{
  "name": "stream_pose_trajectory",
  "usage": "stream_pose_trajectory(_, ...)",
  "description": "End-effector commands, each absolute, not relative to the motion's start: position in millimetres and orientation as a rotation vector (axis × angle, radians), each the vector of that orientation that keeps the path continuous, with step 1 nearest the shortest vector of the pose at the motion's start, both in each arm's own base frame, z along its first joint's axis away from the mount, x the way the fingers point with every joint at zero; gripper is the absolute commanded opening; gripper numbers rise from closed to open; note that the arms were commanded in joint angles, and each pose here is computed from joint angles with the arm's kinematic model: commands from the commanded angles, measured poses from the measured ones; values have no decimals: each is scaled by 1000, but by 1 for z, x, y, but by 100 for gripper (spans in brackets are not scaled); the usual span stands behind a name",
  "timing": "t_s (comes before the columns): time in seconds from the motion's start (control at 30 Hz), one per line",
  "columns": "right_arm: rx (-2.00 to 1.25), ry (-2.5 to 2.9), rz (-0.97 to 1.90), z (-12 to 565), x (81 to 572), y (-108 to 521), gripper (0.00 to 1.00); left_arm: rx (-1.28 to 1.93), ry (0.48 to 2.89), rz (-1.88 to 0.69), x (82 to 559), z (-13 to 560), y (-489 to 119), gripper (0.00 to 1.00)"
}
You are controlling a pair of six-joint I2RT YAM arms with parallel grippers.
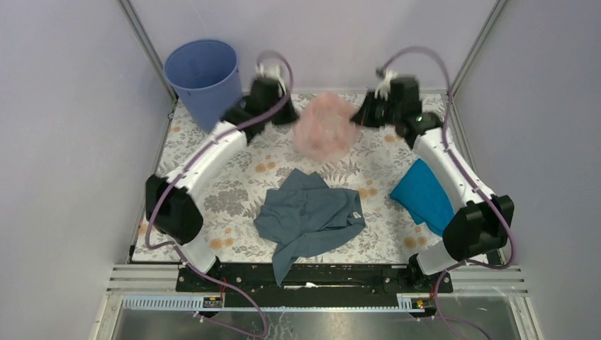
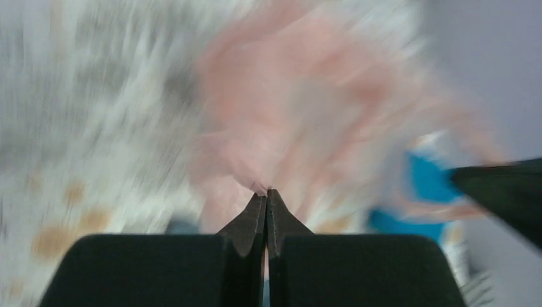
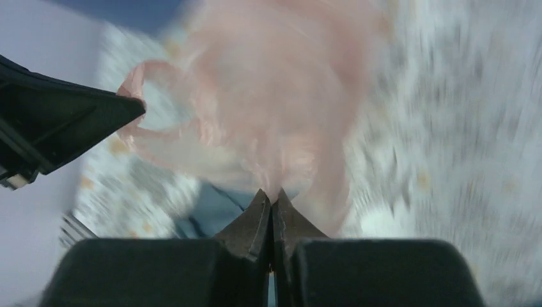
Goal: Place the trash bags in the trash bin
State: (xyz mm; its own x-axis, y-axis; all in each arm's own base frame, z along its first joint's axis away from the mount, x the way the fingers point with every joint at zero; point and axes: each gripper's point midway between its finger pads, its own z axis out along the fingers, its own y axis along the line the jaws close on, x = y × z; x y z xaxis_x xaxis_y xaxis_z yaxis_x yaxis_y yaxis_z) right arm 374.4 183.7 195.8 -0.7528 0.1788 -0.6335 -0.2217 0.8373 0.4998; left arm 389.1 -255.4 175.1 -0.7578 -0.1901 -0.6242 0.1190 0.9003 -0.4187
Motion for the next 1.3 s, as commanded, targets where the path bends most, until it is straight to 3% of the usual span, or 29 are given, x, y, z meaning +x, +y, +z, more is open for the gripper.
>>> stream_pose_trajectory(0.0, -234, 1782, 817, 441, 375, 194, 0, 140, 1595, -975, 369, 511, -269, 0)
stream_pose_trajectory(0.07, -334, 1589, 850, 519, 338, 197, 0, 221, 1388, -1057, 323, 585, -262, 0)
stream_pose_trajectory(0.13, -438, 1383, 834, 571, 295, 197, 0, 220, 1231, -1055, 286, 621, -245, 0)
stream_pose_trajectory(0.2, -514, 1214, 815, 587, 262, 192, 0, 93, 1168, -996, 281, 614, -218, 0)
stream_pose_trajectory(0.27, -522, 1152, 779, 561, 258, 188, 0, -36, 1227, -904, 297, 566, -200, 0)
stream_pose_trajectory(0.33, -429, 1235, 756, 504, 283, 184, 0, -108, 1430, -783, 330, 480, -202, 0)
stream_pose_trajectory(0.37, -335, 1525, 756, 375, 324, 189, 0, -51, 1765, -668, 350, 340, -220, 0)
stream_pose_trajectory(0.43, -293, 1823, 790, 264, 339, 198, 0, -33, 1976, -619, 345, 248, -224, 0)
stream_pose_trajectory(0.5, -260, 2000, 882, 204, 328, 208, 0, -72, 2076, -595, 337, 202, -218, 0)
stream_pose_trajectory(0.63, -225, 1959, 911, 224, 330, 211, 0, -68, 2010, -664, 343, 236, -219, 0)
stream_pose_trajectory(0.77, -301, 1804, 834, 349, 341, 207, 0, 25, 1758, -786, 354, 388, -234, 0)
stream_pose_trajectory(0.87, -347, 1568, 801, 480, 317, 196, 0, 122, 1435, -956, 315, 540, -236, 0)
stream_pose_trajectory(0.97, -369, 1357, 818, 557, 274, 184, 0, 184, 1184, -1058, 261, 614, -227, 0)
stream_pose_trajectory(1.03, -398, 1224, 869, 572, 241, 181, 0, 148, 1119, -1089, 248, 612, -216, 0)
stream_pose_trajectory(1.13, -425, 1188, 933, 516, 238, 190, 0, 5, 1232, -1056, 271, 539, -210, 0)
stream_pose_trajectory(1.27, -296, 1669, 882, 318, 302, 198, 0, -121, 1731, -832, 324, 347, -220, 0)
